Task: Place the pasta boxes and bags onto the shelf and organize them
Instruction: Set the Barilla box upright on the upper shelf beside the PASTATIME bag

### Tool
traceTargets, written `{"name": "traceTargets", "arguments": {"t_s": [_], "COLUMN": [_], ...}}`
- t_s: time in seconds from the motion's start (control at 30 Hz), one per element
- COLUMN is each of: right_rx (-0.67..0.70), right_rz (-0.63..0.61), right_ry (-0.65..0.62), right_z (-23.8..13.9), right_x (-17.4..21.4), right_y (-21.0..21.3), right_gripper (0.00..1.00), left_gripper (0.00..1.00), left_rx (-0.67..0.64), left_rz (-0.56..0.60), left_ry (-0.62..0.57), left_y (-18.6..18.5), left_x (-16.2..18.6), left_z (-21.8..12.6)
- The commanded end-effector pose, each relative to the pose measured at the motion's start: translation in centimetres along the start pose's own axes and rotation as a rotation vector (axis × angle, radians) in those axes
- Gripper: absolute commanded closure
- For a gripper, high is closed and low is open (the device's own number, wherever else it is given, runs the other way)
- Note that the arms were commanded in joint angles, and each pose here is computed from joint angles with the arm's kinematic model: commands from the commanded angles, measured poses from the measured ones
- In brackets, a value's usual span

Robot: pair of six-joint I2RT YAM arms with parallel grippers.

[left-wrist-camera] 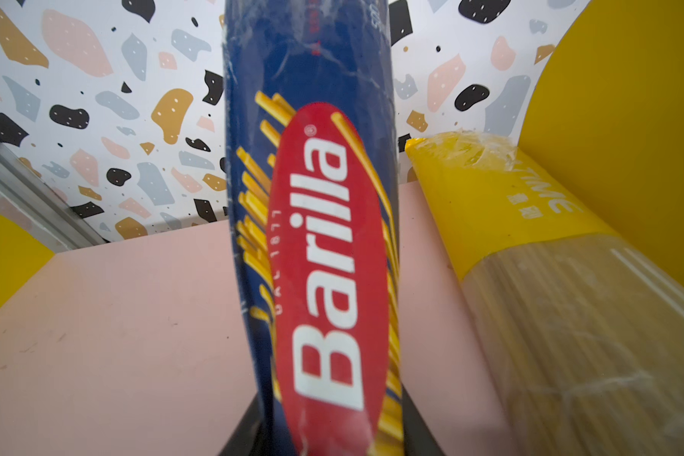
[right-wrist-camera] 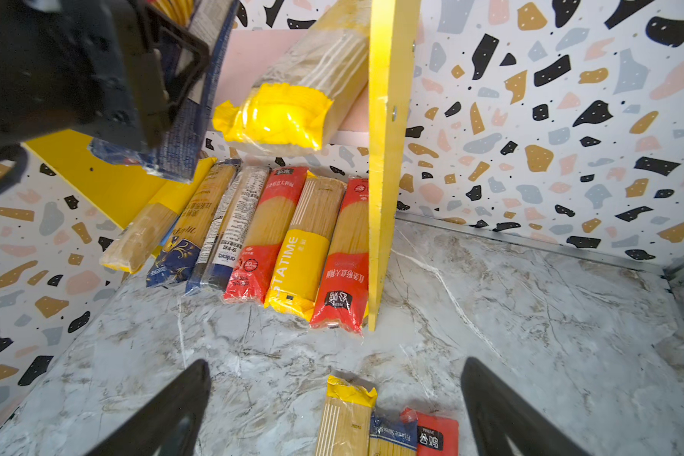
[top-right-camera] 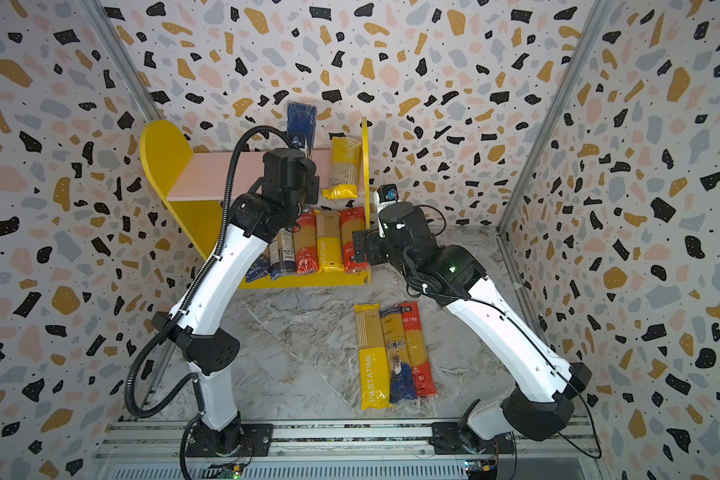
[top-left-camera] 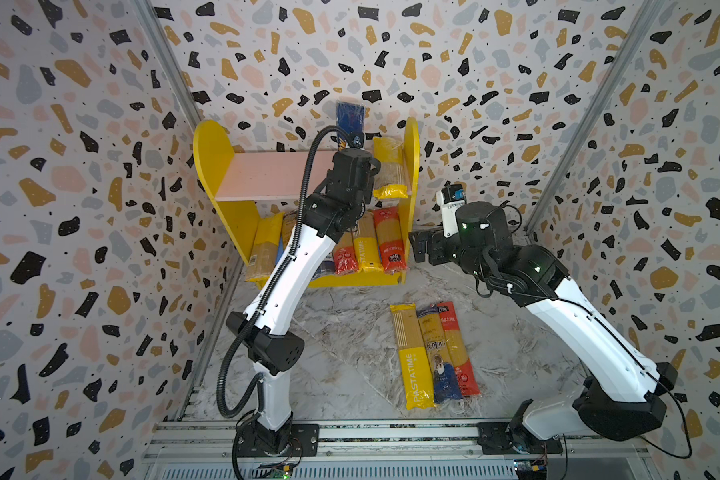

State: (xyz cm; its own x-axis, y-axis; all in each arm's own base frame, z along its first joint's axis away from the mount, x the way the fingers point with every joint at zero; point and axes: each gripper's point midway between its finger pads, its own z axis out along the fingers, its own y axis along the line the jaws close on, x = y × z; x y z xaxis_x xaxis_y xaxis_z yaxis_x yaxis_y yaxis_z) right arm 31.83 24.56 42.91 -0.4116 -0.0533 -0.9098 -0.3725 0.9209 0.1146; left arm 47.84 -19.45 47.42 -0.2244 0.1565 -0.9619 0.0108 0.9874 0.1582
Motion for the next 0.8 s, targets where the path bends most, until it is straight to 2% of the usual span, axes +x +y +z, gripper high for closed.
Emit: {"name": "traceTargets", "arguments": {"t_s": [0.0,0.03,0.1,0.2,0.27,0.3,0.37,0.57,0.77], "right_rx": [-0.003,-0.003,-0.001,-0.001,0.004,0.004,0.003,0.007,0.017], "right_rz": [0.027,0.031,0.037,0.039,0.040,0.040,0.043,0.056,0.068], "right_ry": [-0.015,-0.012,-0.005,0.010,0.018,0.022,0.020,0.011,0.011], "right_z": [-1.6,-1.4,-1.1,-0.5,-0.2,-0.1,-0.2,-0.7,-1.2], "right_x": [-0.3,-0.2,0.0,0.3,0.5,0.7,0.7,0.8,1.3], "right_y": [-1.3,-1.5,-1.8,-2.1,-2.3,-2.4,-2.5,-3.3,-4.0], "right_gripper": [0.01,0.01,0.01,0.01,0.01,0.01,0.01,0.01,0.01], "left_gripper": [1.00,0.99,0.90,0.89,0.84,0.76,0.69,0.36,0.31], "left_rx": [0.013,0.015,0.015,0.015,0.019,0.024,0.035,0.068,0.091], "left_rz": [-0.181,-0.185,-0.192,-0.192,-0.194,-0.194,-0.199,-0.216,-0.233], "left_ry": [-0.292,-0.294,-0.292,-0.280,-0.278,-0.278,-0.281,-0.288,-0.298], "left_y": [2.6,2.7,2.7,2.6,2.5,2.5,2.4,1.8,1.8], "left_x": [-8.8,-8.8,-8.6,-8.1,-7.9,-7.8,-7.8,-7.8,-8.3], "left_z": [-3.6,-3.5,-3.1,-2.4,-2.1,-1.9,-1.7,-1.2,-1.6]}}
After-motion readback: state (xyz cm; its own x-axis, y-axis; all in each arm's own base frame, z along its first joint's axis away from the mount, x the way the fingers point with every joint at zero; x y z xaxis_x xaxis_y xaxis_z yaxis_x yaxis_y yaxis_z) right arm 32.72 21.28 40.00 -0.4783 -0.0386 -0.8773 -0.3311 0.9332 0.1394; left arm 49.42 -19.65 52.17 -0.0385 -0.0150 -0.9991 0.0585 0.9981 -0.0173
